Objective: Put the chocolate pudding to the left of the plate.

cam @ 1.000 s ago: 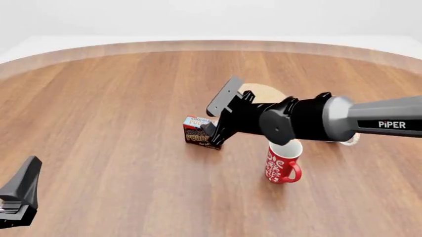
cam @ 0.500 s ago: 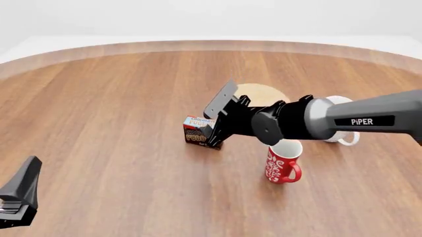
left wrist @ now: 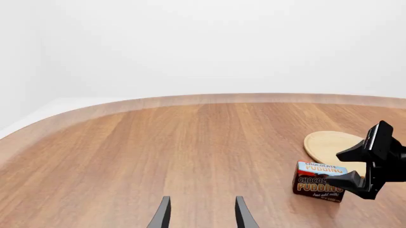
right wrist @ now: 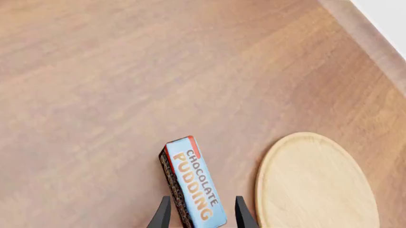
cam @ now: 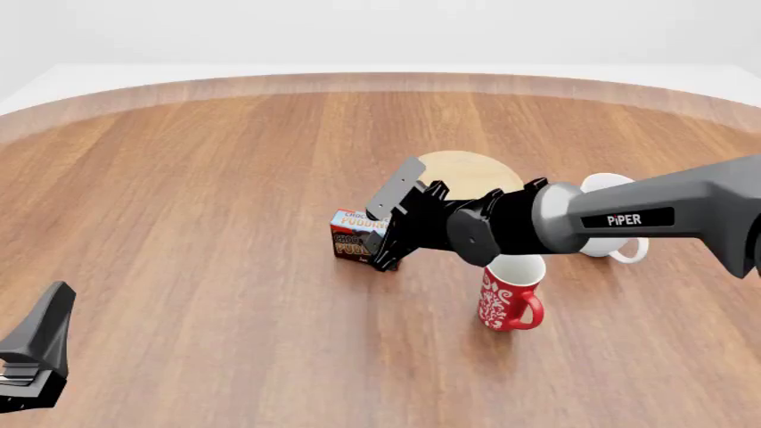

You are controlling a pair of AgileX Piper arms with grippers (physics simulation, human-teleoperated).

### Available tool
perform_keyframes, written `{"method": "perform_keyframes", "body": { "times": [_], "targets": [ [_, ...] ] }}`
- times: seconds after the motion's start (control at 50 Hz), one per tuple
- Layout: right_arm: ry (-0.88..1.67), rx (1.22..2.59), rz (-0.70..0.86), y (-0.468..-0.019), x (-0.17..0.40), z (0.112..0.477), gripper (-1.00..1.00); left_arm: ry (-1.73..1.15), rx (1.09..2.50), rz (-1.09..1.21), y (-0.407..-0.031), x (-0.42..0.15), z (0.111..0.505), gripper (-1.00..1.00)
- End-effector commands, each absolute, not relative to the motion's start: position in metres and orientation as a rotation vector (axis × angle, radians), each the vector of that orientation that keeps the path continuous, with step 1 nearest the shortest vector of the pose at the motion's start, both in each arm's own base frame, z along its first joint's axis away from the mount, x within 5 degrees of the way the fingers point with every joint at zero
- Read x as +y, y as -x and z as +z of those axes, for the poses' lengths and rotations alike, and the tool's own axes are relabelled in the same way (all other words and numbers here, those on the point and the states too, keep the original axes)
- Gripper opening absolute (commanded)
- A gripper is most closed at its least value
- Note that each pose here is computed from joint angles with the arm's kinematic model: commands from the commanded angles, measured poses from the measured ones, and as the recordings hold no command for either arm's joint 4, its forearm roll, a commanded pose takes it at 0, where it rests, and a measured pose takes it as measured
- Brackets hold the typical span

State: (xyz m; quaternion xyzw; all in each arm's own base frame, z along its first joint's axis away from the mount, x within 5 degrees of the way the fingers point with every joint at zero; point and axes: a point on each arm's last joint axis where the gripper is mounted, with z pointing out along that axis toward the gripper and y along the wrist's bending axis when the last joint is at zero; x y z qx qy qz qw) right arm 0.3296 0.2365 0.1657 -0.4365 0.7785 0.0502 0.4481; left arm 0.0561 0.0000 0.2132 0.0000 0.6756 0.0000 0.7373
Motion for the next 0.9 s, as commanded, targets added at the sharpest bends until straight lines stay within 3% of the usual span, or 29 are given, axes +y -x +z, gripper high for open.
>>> {"method": "perform_keyframes", "body": {
  "times": [0.02,0.24,0.9],
  "targets": [
    [1.077,1.937,0.127,-0.33,0.237,0.159,1.0,0.0,1.484,0.0,-0.056,0.0,0.213,1.0],
    [1.063,1.973,0.124,-0.333,0.232,0.141,1.0,0.0,1.484,0.0,-0.056,0.0,0.213,1.0],
    [1.05,1.987,0.117,-0.34,0.23,0.136,1.0,0.0,1.484,0.0,-0.056,0.0,0.213,1.0]
  ]
}}
